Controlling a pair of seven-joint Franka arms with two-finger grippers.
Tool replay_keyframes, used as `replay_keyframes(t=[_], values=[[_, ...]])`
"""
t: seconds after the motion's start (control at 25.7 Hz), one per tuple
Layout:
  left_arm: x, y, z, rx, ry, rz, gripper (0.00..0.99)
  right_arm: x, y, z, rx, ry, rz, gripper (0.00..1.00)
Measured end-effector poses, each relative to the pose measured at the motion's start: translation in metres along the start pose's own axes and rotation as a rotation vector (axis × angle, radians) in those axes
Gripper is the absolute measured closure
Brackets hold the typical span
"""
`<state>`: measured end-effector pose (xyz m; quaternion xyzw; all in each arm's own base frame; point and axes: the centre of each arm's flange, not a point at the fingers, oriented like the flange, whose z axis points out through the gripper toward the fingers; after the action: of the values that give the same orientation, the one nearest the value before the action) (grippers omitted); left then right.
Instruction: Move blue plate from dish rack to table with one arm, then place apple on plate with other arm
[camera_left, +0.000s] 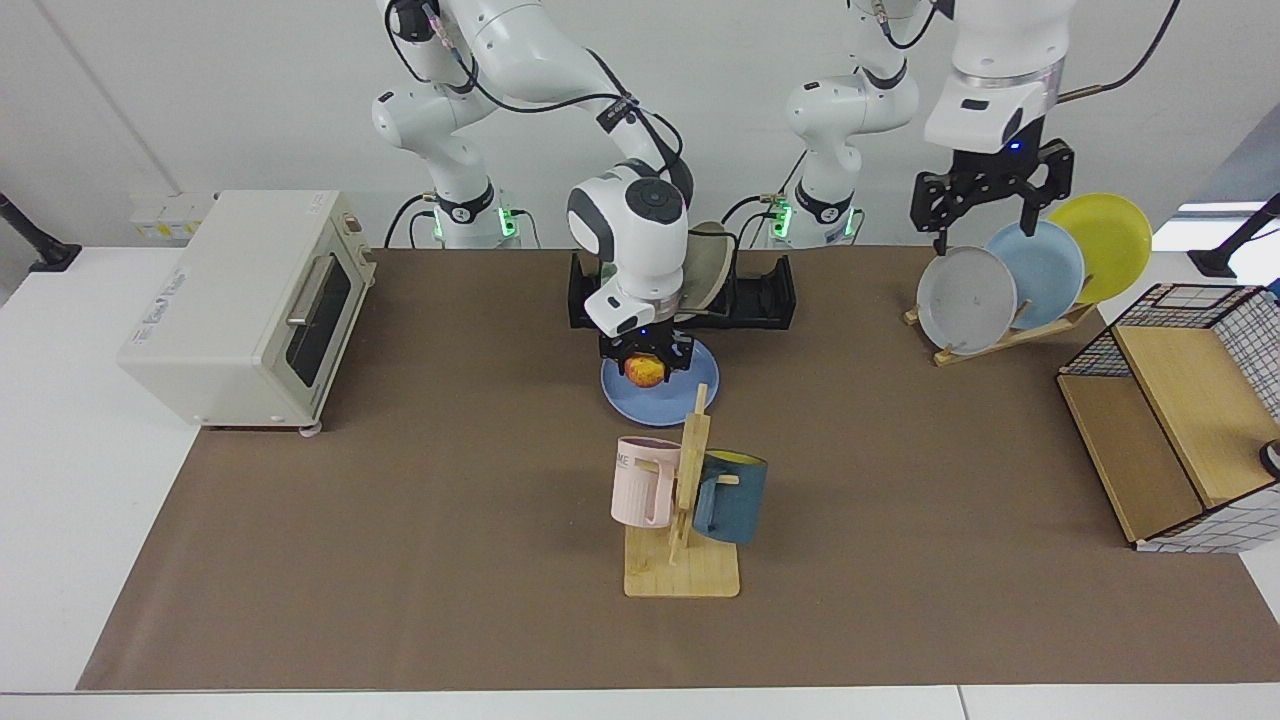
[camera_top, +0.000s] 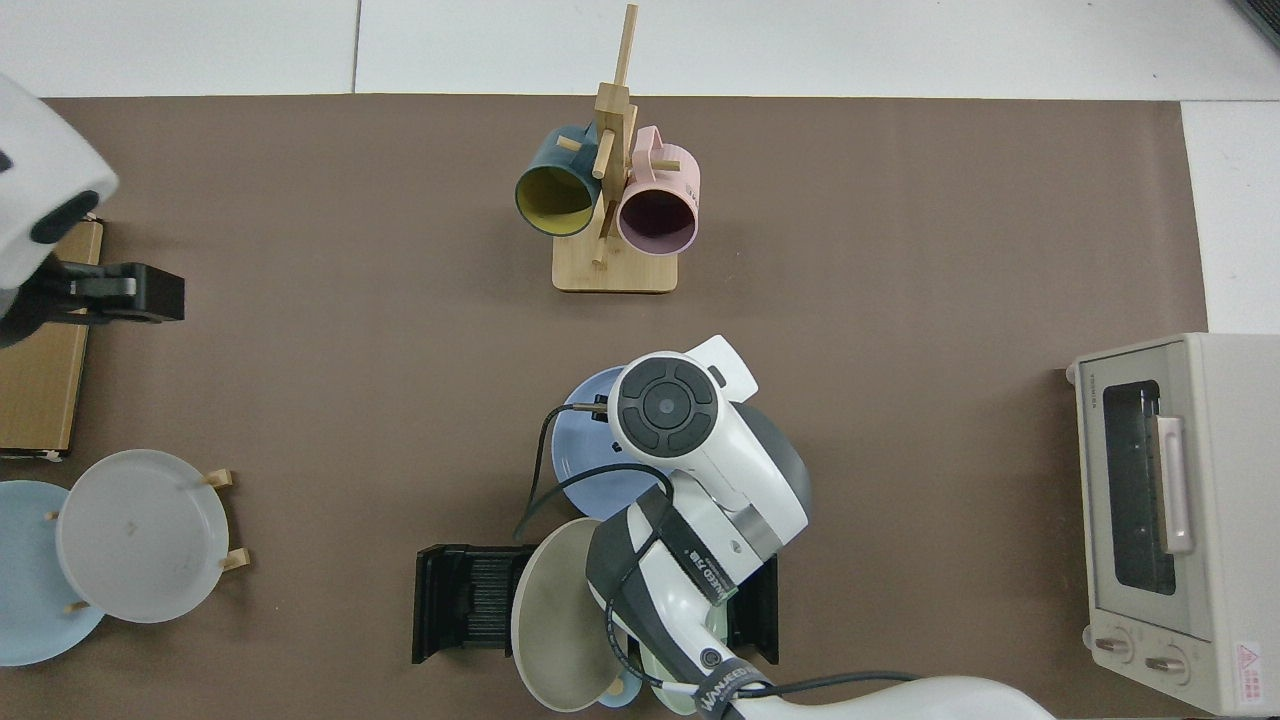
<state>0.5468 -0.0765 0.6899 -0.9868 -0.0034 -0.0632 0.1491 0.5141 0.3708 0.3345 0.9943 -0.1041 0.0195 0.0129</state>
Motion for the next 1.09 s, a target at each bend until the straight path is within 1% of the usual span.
replay_keyframes(t=[0.19, 0.31, 0.47, 0.62, 0.74, 0.78, 0.86, 0.93, 0.97, 1.09], values=[[0.006, -0.049, 0.024, 0.002, -0.050, -0.075, 0.000, -0.002, -0.001, 0.008, 0.023, -0.046, 0.038, 0.26], [0.007, -0.078, 0.037, -0.045, -0.081, -0.116, 0.000, -0.004, -0.003, 0.010, 0.026, -0.056, 0.042, 0.26], [0.004, -0.112, 0.050, -0.117, -0.105, -0.156, 0.000, -0.013, -0.008, 0.015, 0.023, -0.066, 0.029, 0.26], [-0.001, -0.147, 0.061, -0.161, -0.117, -0.162, 0.000, -0.023, -0.013, 0.025, 0.010, -0.081, 0.015, 0.26], [-0.004, -0.161, 0.067, -0.180, -0.125, -0.158, 0.000, -0.026, -0.016, 0.031, 0.003, -0.087, 0.008, 0.25], [-0.004, -0.163, 0.070, -0.183, -0.130, -0.153, 0.000, -0.027, -0.016, 0.032, 0.002, -0.088, 0.007, 0.18], [-0.005, -0.162, 0.075, -0.187, -0.140, -0.142, 0.000, -0.028, -0.017, 0.033, 0.001, -0.089, 0.004, 0.11], [-0.005, -0.159, 0.081, -0.189, -0.152, -0.131, 0.000, -0.028, -0.017, 0.032, 0.000, -0.089, 0.000, 0.02], [-0.005, -0.157, 0.084, -0.190, -0.158, -0.125, 0.000, -0.028, -0.017, 0.032, -0.001, -0.090, -0.002, 0.00], [-0.005, -0.155, 0.094, -0.194, -0.174, -0.096, 0.000, -0.026, -0.016, 0.028, -0.011, -0.100, -0.018, 0.00]])
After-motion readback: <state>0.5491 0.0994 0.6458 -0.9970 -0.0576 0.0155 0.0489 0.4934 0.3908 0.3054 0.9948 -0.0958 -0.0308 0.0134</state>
